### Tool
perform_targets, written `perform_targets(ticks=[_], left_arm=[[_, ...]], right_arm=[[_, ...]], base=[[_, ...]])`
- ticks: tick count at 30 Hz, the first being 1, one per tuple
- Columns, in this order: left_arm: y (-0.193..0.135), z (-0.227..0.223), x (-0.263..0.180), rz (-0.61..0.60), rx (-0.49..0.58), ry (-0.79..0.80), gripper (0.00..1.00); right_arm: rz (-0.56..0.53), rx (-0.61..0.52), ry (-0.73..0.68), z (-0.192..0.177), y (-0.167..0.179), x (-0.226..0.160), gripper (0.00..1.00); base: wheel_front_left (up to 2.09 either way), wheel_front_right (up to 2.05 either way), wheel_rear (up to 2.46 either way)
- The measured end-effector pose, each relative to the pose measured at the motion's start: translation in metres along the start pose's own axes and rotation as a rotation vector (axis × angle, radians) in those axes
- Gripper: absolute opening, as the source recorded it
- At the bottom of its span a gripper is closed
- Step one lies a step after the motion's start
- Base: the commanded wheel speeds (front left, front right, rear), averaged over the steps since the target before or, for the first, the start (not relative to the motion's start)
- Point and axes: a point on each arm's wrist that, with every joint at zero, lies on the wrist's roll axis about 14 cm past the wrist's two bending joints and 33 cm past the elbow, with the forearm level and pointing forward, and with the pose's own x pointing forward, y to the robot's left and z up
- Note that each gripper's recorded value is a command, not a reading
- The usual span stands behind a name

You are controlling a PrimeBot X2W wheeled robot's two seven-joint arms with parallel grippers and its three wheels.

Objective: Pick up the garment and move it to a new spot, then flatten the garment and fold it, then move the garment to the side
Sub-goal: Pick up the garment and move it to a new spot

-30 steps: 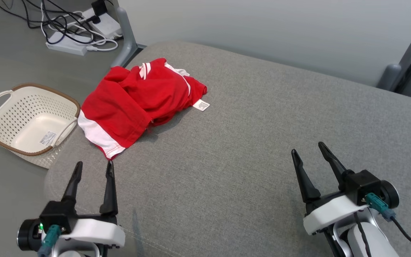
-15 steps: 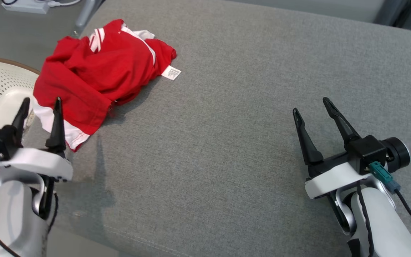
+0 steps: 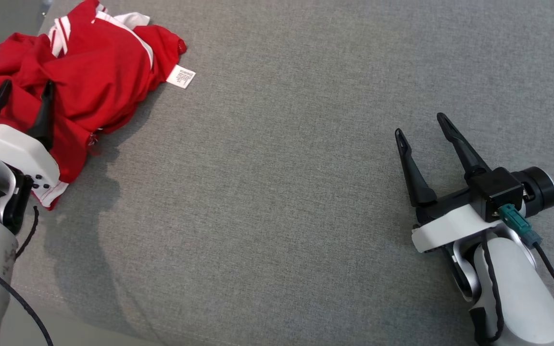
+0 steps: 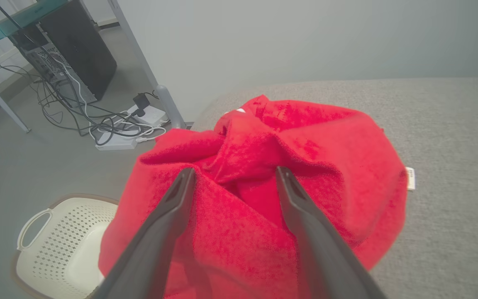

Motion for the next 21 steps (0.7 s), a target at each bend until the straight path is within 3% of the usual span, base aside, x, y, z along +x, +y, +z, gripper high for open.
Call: perform_targets(ticks=[12,13,14,21], left_arm=[[-0.011,-0.037,0.029,-0.034,-0.008,0.262,1.00],[-0.012,-0.042,0.029,-0.037,-0.015,0.283,0.39],[-0.013,-0.044,0.029,-0.038,-0.019,0.295,0.00],[-0.003,-0.032,0.028,-0.024,-0.019,0.240,0.00]], right_arm=[[-0.031,-0.002,0.019,-0.014,-0.016,0.000,1.00],[-0.032,-0.002,0.018,-0.014,-0.017,0.000,1.00],[-0.033,-0.001,0.017,-0.014,-0.017,0.000,1.00],[-0.039,-0.002,0.017,-0.011,-0.018,-0.002,1.00]], base=[[0.00,0.00,0.00],[0.00,0.00,0.00],[0.00,0.00,0.00],[0.00,0.00,0.00]])
